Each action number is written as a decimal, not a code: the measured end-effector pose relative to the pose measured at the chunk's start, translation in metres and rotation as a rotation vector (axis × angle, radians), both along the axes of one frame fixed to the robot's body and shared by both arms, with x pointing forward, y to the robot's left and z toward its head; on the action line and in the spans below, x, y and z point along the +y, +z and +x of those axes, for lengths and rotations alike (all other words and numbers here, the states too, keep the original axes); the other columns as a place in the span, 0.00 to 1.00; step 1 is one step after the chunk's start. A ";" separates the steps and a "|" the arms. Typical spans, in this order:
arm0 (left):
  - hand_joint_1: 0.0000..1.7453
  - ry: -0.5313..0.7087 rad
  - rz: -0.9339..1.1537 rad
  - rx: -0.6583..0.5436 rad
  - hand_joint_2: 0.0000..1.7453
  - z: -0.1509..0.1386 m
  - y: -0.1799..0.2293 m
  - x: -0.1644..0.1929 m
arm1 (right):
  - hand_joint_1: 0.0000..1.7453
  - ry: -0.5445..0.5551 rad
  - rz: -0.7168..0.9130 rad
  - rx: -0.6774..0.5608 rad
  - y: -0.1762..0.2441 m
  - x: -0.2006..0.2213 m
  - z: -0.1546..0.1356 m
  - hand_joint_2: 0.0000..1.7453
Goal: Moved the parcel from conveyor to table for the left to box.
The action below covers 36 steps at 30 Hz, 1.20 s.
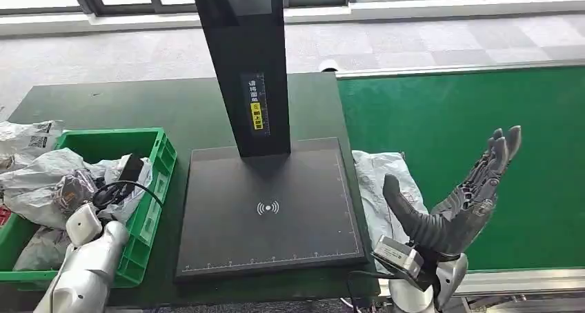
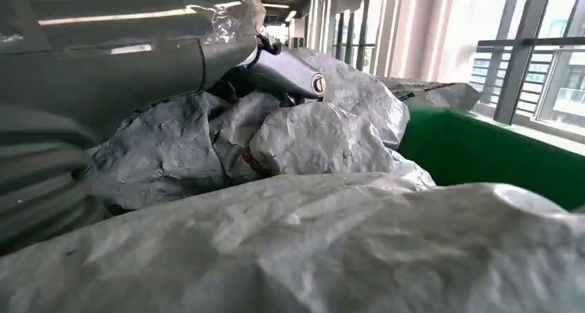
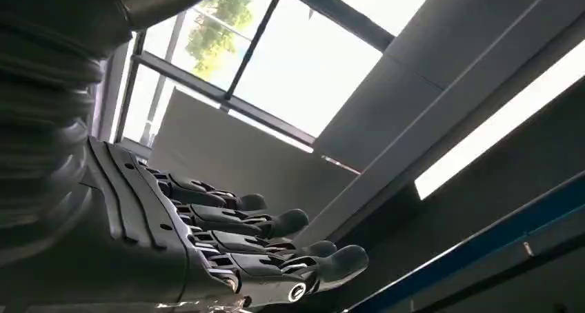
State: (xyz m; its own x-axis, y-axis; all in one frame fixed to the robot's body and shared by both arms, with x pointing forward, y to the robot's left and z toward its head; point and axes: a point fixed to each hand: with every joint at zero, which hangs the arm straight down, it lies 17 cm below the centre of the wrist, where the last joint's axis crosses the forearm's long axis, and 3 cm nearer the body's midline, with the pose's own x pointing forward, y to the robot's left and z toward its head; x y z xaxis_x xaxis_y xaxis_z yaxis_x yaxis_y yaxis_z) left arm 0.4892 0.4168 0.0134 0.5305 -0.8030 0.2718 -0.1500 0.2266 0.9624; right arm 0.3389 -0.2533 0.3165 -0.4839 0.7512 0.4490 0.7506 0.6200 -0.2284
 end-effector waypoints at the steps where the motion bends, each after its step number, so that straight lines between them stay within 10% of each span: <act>1: 1.00 0.000 0.000 0.000 1.00 0.000 0.000 0.000 | 0.00 0.000 0.000 0.000 0.000 0.000 0.000 1.00; 9: 1.00 -0.001 -0.002 0.005 1.00 0.000 -0.002 -0.001 | 0.00 0.000 0.000 0.000 0.000 0.000 0.000 1.00; 10: 0.15 -0.001 -0.002 0.005 1.00 0.000 -0.002 -0.001 | 0.00 0.000 0.000 0.000 0.000 0.000 0.000 1.00; 11: 0.00 -0.001 -0.002 0.005 1.00 0.000 -0.002 -0.001 | 0.00 0.000 0.000 0.000 0.000 0.000 0.000 1.00; 12: 0.00 -0.001 -0.002 0.004 1.00 0.000 -0.001 0.000 | 0.00 0.000 0.000 0.000 0.000 0.000 0.000 1.00; 13: 0.00 0.000 -0.001 0.003 0.00 0.000 -0.001 0.000 | 0.00 0.000 0.000 0.000 0.000 0.000 0.000 1.00; 25: 0.00 -0.193 -0.032 -0.412 0.00 -0.002 0.086 -0.024 | 0.00 -0.032 0.007 0.003 -0.002 -0.013 -0.003 1.00; 36: 0.00 -0.062 -0.013 -0.552 0.00 -0.034 0.119 0.009 | 0.00 -0.056 0.006 0.004 -0.002 -0.022 -0.006 1.00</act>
State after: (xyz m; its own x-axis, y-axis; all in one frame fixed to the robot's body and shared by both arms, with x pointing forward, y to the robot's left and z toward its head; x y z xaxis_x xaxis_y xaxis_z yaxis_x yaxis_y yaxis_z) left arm 0.4555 0.4255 0.1326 0.2580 -0.8231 0.5059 -0.6171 0.2625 0.7419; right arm 0.3328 -0.2749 0.3141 -0.4389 0.7743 0.4559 0.7835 0.5782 -0.2278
